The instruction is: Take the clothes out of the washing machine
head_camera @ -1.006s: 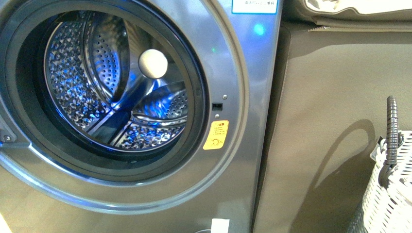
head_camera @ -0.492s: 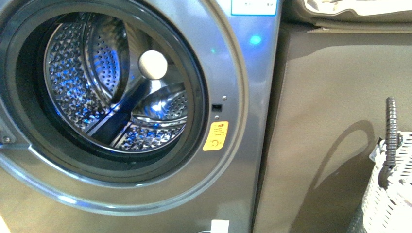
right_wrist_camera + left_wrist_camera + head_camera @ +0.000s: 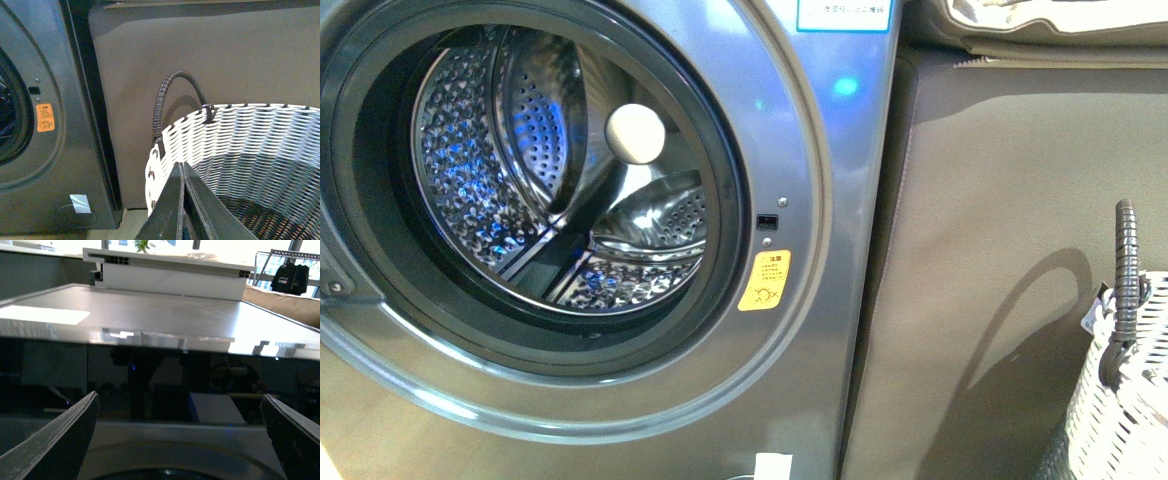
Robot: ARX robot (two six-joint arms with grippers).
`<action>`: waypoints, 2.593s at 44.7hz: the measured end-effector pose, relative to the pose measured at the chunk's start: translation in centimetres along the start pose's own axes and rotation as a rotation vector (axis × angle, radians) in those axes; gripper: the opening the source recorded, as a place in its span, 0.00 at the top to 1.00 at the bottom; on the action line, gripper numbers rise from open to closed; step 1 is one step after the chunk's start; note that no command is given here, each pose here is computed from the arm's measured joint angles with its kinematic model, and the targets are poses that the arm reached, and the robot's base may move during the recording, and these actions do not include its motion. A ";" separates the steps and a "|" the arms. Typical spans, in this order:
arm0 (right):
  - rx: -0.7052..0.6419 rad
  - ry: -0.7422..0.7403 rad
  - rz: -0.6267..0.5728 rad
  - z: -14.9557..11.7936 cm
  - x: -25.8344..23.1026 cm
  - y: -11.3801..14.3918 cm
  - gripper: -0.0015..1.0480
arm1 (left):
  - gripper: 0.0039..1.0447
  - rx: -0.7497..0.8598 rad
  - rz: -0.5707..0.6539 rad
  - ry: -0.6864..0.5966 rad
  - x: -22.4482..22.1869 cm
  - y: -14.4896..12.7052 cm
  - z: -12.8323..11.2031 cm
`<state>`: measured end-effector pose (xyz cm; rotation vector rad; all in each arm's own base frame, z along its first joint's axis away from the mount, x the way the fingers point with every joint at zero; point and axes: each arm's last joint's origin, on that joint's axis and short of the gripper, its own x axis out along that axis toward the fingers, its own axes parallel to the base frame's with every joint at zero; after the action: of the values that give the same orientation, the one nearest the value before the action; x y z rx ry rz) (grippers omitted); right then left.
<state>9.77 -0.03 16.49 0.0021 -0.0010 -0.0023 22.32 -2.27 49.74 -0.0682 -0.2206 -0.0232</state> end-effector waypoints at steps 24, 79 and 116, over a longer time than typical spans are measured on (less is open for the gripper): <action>0.000 0.000 0.000 0.0 0.0 0.0 0.98 | 0.92 0.060 0.017 0.215 -10.5 2.1 -17.7; 0.000 0.000 0.000 0.0 0.0 0.0 0.98 | 0.97 0.064 0.021 0.220 -17.9 4.0 -28.5; -0.001 0.000 0.000 0.0 0.0 0.0 0.88 | 0.87 0.064 0.022 0.215 -19.6 4.0 -29.3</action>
<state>9.77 -0.03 16.49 0.0010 -0.0006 -0.0023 9.74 -0.02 16.63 -0.0044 -0.0059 -0.0019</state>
